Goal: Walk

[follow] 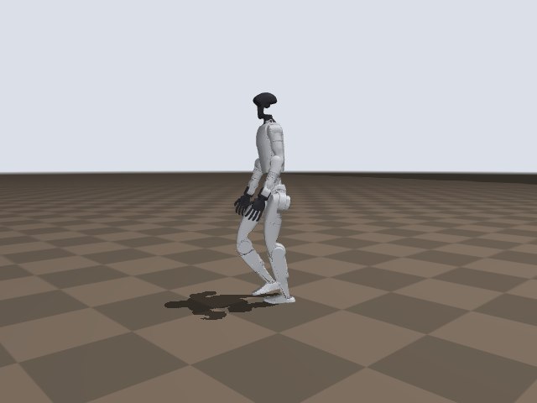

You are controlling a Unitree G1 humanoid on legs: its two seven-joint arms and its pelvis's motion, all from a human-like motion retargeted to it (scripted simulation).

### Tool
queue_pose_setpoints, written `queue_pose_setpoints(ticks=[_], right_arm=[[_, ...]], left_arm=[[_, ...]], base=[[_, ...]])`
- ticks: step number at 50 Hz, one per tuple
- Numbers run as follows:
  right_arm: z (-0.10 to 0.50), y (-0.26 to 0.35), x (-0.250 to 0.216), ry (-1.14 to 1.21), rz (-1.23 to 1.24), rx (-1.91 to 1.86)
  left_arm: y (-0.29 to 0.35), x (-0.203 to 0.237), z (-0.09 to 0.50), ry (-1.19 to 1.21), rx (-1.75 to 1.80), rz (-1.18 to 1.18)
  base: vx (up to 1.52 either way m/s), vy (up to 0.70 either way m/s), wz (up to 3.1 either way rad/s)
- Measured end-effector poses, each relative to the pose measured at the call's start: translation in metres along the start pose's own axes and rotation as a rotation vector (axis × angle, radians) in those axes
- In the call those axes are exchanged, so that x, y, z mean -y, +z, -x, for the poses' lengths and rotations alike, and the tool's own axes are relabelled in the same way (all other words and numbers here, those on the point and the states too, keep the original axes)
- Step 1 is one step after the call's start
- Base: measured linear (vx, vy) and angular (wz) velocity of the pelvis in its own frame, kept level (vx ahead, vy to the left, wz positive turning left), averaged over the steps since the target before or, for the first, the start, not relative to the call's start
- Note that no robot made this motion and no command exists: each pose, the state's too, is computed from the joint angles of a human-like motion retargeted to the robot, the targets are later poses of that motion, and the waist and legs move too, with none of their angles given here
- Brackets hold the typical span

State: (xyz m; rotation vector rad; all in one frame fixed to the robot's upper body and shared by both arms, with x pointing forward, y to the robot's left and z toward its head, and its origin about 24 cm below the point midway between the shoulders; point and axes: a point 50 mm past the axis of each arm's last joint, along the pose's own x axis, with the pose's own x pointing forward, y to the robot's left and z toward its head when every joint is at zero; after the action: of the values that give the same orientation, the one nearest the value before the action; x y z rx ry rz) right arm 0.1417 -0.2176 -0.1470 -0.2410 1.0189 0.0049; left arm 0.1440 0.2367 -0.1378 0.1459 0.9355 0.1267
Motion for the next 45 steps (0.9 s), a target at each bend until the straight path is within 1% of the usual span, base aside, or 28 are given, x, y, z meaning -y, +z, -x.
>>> queue_pose_setpoints(ticks=[5,8,13,19,23,27,31,37,40,45], right_arm=[[0.001,-0.006,0.001,-0.016,-0.024,-0.029],[0.003,-0.019,-0.002,-0.019,-0.037,-0.068],[0.009,-0.041,-0.007,-0.022,-0.071,-0.143],[0.012,-0.050,-0.003,-0.029,-0.052,-0.175],[0.011,-0.045,0.004,-0.050,-0.016,-0.147],[0.006,-0.027,0.014,-0.082,0.007,-0.093],[0.000,0.002,0.023,-0.106,0.010,-0.013],[-0.003,0.034,0.024,-0.086,0.069,0.099],[-0.003,0.040,0.020,-0.063,0.104,0.127],[-0.002,0.024,0.006,-0.016,0.114,0.090]], left_arm=[[0.034,-0.002,-0.006,0.003,0.117,-0.045],[0.036,0.000,-0.005,-0.006,0.135,-0.072],[0.013,0.007,-0.001,-0.036,0.063,-0.068],[-0.032,0.016,0.009,-0.096,-0.098,-0.054],[-0.047,0.021,0.015,-0.124,-0.145,-0.081],[-0.045,0.021,0.014,-0.116,-0.134,-0.079],[-0.037,0.018,0.012,-0.091,-0.110,-0.058],[-0.038,0.022,0.011,-0.087,-0.112,-0.048],[-0.041,0.023,0.013,-0.087,-0.120,-0.044],[-0.050,0.023,0.016,-0.078,-0.145,-0.026]], base=[[0.55,-0.12,-0.02],[0.52,-0.15,-0.03],[0.55,-0.15,-0.04],[0.55,-0.13,-0.16],[0.52,-0.11,-0.27],[0.52,-0.10,-0.28],[0.55,-0.06,-0.26],[0.58,0.00,-0.18],[0.58,0.05,-0.16],[0.59,0.06,-0.13]])
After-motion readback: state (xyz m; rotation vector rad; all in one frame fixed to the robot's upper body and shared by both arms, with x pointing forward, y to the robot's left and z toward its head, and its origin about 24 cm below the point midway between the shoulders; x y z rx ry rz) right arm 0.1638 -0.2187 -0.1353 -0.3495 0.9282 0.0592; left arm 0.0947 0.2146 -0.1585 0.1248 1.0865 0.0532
